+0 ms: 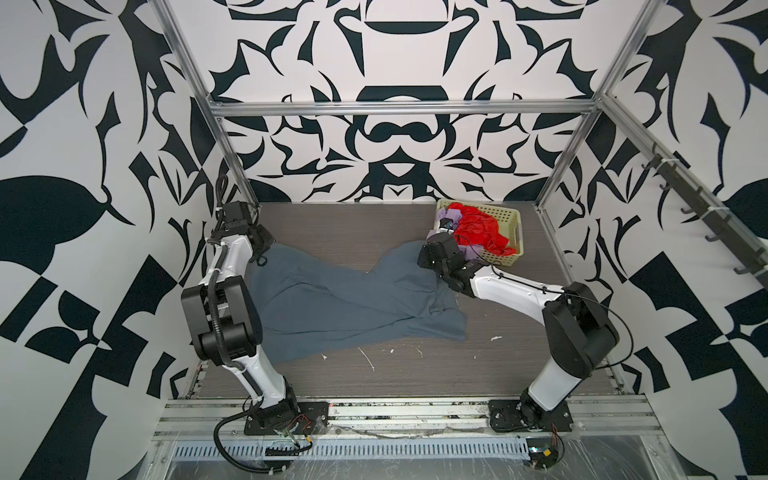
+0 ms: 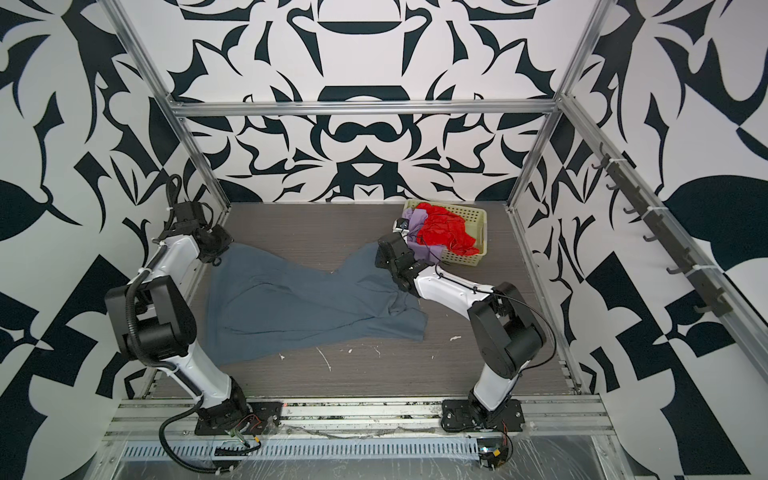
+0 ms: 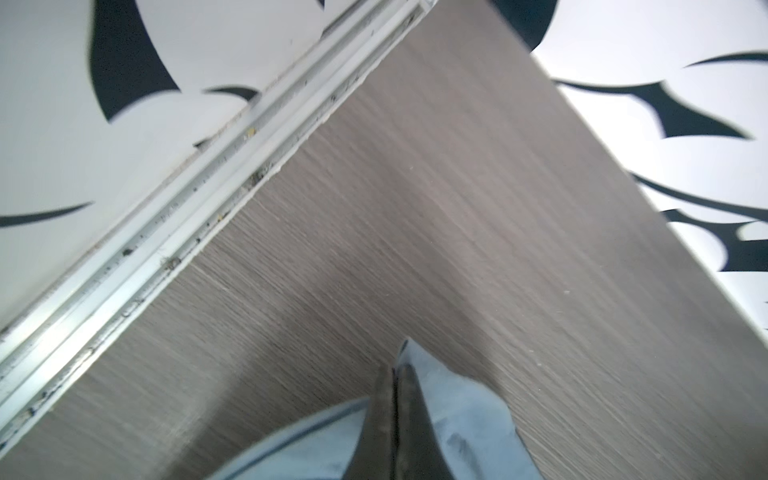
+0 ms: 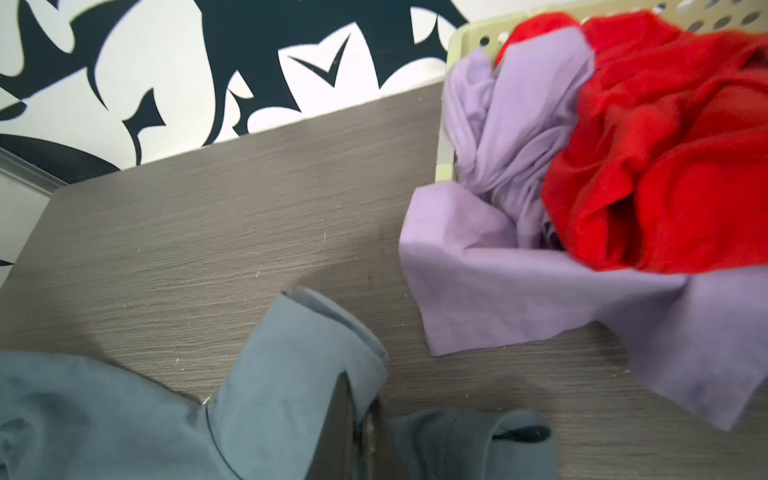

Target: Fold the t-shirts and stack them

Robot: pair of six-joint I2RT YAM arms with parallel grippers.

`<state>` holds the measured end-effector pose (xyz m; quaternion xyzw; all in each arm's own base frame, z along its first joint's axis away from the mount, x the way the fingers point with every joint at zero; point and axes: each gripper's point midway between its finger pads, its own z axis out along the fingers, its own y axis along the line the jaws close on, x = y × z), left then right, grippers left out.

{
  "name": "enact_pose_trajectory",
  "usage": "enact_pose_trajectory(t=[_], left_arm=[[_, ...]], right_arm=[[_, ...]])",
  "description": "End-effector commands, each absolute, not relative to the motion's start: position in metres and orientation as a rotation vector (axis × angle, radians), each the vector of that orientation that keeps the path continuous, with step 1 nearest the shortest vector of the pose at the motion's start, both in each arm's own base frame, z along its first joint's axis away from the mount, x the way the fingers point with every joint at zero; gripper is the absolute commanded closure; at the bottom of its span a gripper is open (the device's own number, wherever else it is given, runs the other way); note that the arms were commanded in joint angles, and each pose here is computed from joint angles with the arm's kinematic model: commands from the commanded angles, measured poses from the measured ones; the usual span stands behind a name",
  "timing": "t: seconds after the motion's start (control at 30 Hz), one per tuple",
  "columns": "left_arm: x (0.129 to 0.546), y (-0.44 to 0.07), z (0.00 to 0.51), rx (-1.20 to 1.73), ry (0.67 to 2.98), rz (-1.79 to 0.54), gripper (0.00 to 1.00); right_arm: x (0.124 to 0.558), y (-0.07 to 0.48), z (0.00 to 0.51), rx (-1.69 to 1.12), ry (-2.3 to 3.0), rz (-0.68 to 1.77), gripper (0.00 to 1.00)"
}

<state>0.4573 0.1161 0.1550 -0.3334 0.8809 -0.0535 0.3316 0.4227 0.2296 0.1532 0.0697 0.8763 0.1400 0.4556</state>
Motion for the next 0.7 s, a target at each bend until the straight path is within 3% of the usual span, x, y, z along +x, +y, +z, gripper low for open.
enact_pose_trajectory(t=[0.0,0.4,0.67], left_arm=[[0.447,0.115,0.164,-0.870,2.290,-0.142,1.00],[0.406,0.130,0.236,-0.842,2.126,-0.019,1.00],[0.373,0.128,0.245,-0.883,2.105,0.018,1.00]], right_arm=[[0.421,0.223,0.174,0.155,2.096,0.325,1.00],[0.412,0.207,0.263,0.034,1.903,0.270,1.00],[0.394,0.199,0.275,0.039,1.878,0.315,1.00]])
